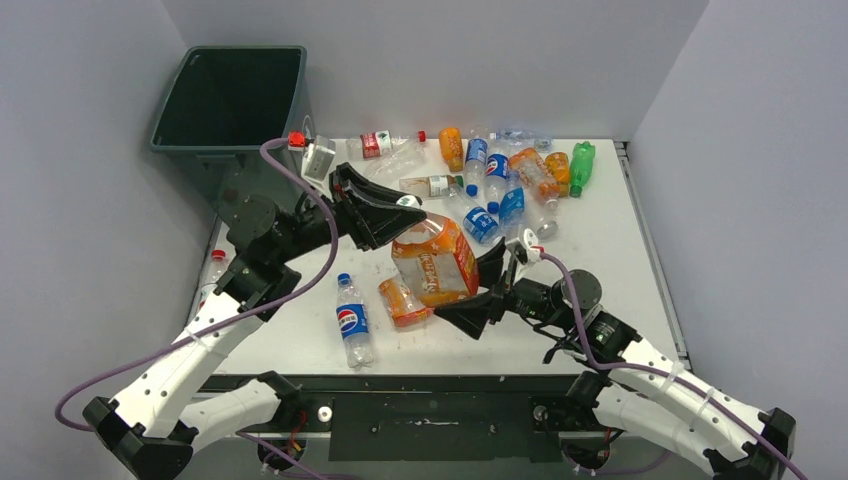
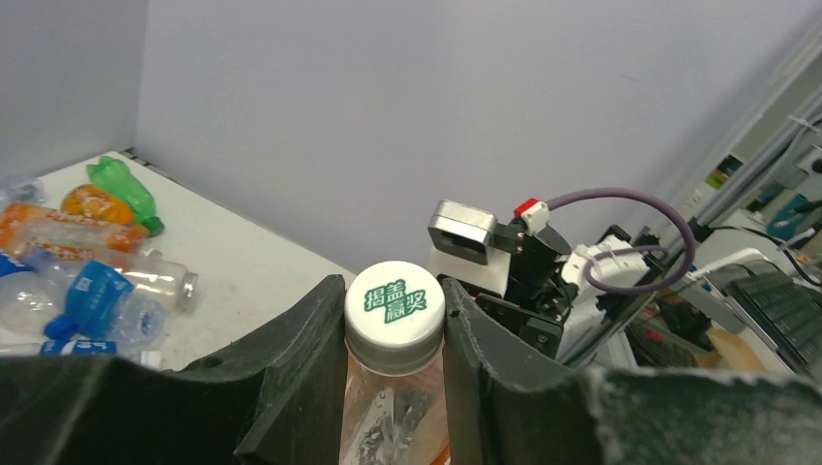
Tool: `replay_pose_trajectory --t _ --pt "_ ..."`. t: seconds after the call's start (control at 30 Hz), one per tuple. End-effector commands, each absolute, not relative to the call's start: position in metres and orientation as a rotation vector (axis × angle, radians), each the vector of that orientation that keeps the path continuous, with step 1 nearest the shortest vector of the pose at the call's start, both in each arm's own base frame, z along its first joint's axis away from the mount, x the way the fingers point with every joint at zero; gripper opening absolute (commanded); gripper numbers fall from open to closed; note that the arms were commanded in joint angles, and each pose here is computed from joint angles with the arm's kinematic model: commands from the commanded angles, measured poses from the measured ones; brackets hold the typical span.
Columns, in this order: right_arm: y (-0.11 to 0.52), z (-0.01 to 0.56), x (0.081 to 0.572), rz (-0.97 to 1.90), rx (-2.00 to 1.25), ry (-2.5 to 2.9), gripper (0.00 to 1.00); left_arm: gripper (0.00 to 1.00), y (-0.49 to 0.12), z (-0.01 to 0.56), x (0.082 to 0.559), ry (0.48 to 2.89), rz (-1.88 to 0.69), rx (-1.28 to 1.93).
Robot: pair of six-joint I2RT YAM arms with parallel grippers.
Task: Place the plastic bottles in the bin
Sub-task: Place the plastic bottle in the trash bin.
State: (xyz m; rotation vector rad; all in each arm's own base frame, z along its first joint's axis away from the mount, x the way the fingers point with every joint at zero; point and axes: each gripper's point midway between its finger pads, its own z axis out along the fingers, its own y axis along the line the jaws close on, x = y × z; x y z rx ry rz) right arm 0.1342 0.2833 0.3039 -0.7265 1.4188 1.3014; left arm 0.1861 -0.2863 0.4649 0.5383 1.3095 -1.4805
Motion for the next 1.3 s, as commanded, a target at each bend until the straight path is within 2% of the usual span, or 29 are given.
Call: replay_pose_trajectory --t 0.0,0.13,0.43,0.63,0.9,1.07,1.1,1.13,1.17,1.2,1.27 --pt "0.276 0.353 0.131 1.273 -0.724 1.345 0.9 0.0 -0.247 0.517 0.193 1.183 -1.215 0.476" --pt "0.265 0.358 0.135 1.178 -0.733 1.387 0.9 0.0 -0.194 0.562 0.217 1.098 -0.854 0.326" --pt "0.236 0.278 0.198 0.879 -0.38 1.686 0.9 0.0 -0.053 0.609 0.306 0.977 -0.076 -0.184" --pt "0.237 0.246 0.209 0.786 -0.389 1.793 0.9 0.0 0.008 0.625 0.351 0.884 0.121 -0.314" --pt "0.183 0.229 0.234 0.558 -0.043 1.837 0.9 0.0 0.05 0.558 0.447 0.997 0.258 -0.354" --pt "0.181 0.212 0.234 0.532 -0.028 1.878 0.9 0.0 0.059 0.539 0.476 1.025 0.224 -0.379" --pt "0.182 0.208 0.234 0.533 -0.025 1.883 0.9 0.03 0.055 0.537 0.481 1.038 0.212 -0.371" --pt "0.182 0.203 0.235 0.53 -0.013 1.885 0.9 0.12 0.051 0.536 0.485 1.05 0.202 -0.363" --pt "0.181 0.202 0.236 0.525 0.001 1.883 0.9 0.28 0.048 0.535 0.489 1.061 0.196 -0.354" --pt "0.18 0.202 0.238 0.522 0.014 1.877 0.9 0.54 0.044 0.535 0.491 1.071 0.192 -0.34" --pt "0.179 0.206 0.239 0.513 0.012 1.867 0.9 0.76 0.04 0.539 0.492 1.089 0.188 -0.328"
